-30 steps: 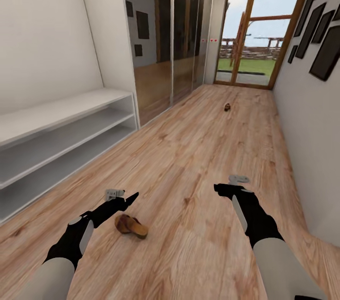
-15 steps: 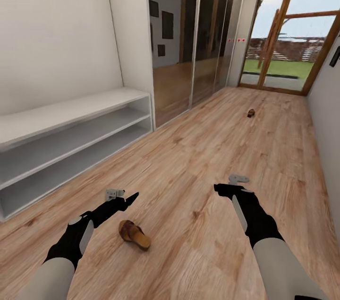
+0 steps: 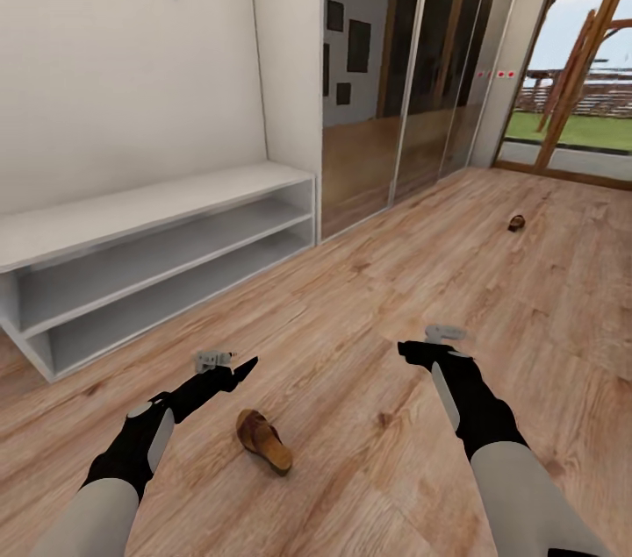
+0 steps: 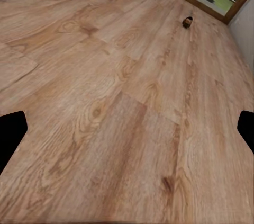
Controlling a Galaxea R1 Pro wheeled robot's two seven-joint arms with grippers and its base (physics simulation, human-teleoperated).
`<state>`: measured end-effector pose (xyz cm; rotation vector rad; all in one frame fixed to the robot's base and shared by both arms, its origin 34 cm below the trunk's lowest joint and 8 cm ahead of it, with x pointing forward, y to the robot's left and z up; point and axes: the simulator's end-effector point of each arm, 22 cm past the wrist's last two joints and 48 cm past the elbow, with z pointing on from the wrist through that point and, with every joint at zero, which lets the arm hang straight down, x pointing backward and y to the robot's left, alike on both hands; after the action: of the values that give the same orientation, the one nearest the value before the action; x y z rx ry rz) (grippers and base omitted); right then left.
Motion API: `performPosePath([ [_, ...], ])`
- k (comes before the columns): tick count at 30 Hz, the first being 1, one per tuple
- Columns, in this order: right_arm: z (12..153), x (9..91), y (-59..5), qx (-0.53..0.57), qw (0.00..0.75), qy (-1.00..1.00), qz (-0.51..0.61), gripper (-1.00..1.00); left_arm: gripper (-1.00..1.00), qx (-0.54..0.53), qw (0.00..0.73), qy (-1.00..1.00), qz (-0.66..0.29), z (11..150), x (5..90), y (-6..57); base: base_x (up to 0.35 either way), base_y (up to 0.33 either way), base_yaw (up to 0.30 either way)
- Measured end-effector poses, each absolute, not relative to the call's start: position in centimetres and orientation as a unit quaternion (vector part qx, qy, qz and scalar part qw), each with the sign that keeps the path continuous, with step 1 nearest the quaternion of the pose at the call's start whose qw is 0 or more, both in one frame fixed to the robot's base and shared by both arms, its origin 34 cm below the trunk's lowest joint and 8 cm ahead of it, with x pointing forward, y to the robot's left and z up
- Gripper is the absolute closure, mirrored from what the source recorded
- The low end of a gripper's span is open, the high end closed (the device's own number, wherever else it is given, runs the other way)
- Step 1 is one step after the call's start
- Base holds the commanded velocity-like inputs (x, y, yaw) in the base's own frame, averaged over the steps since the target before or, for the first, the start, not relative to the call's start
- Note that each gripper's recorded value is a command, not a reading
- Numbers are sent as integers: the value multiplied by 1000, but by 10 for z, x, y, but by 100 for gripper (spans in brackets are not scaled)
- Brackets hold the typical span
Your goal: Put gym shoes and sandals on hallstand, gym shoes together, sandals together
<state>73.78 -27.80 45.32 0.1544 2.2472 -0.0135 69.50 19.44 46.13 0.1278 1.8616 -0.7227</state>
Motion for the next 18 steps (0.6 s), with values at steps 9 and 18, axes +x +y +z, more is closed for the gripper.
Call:
performPosePath([
  [9,453,738,-278,62,430,901,-5,-100,-100,54,540,783,-304,461,695,194,1,-76,297],
  [18,453,738,-278,62,430,901,-5,-100,-100,54,540,783,-304,461,695,194,0,-251,297],
])
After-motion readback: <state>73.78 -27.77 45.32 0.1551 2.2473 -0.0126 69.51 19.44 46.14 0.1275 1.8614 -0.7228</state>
